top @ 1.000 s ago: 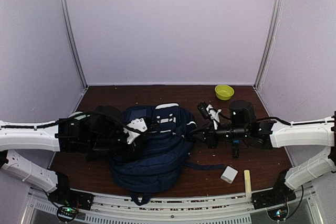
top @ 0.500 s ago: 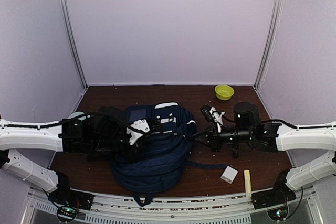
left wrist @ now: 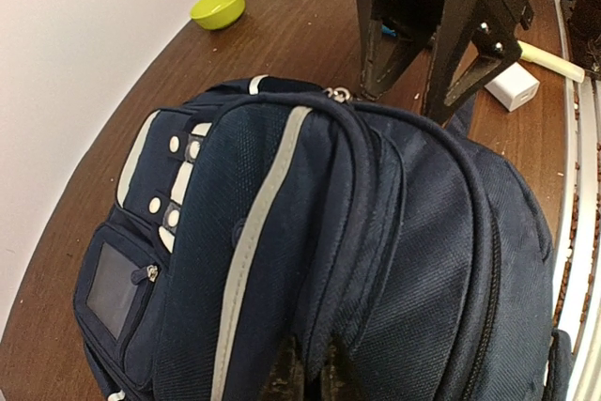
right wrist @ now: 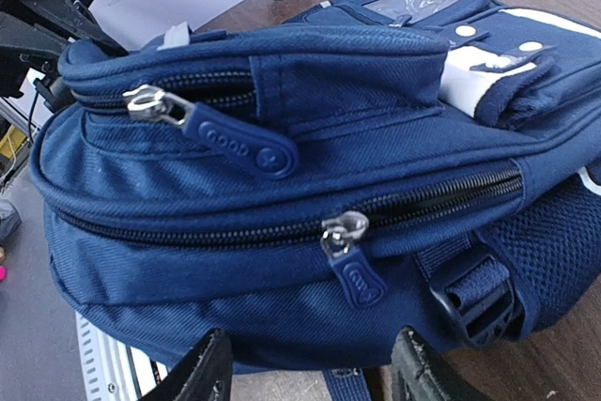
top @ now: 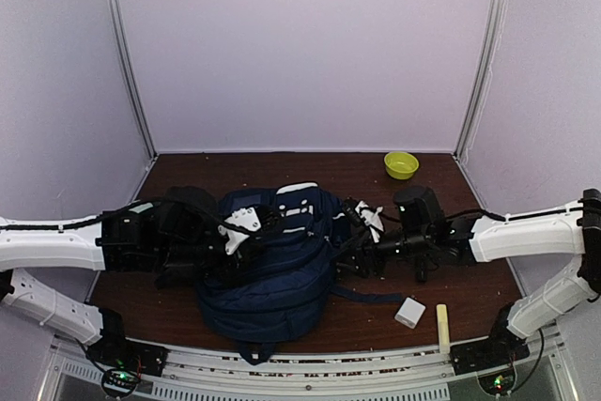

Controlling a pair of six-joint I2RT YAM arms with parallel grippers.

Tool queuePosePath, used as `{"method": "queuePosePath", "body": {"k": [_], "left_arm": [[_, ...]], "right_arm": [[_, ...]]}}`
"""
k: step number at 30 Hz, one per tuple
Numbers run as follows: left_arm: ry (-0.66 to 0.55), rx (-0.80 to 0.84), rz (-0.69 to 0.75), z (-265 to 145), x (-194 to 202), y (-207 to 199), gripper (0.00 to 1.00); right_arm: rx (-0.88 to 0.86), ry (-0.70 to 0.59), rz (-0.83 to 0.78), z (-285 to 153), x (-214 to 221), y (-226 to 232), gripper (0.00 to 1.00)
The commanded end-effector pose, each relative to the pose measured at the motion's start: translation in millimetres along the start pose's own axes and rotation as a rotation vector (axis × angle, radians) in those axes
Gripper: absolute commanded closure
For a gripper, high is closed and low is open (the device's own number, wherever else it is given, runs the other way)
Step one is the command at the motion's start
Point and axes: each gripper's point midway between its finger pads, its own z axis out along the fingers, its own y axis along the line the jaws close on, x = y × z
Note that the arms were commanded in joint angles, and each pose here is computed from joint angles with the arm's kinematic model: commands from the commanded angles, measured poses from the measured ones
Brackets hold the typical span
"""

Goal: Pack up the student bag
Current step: Pick up the student bag from the upper front pocket.

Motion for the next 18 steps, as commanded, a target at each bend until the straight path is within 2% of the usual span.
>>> {"method": "queuePosePath", "body": {"k": [1,14,18], "left_arm": [[-0.179,-0.027,-0.058,-19.8,-47.8,12.8,1.00],[-0.177,-0.025,-0.057,-20.8,-49.1,12.8,1.00],[-0.173,-0.026,-0.058,-19.9,-48.5,13.0,1.00]], "right_arm": [[-0.024,-0.025,-0.041,6.3,-17.7,-1.7,0.42],[-0.048,-0.031,-0.046,21.8,-27.0,-11.5,0.48],[-0.079,-0.026,-0.045,25.8,-27.9,-8.1,0.60]]}}
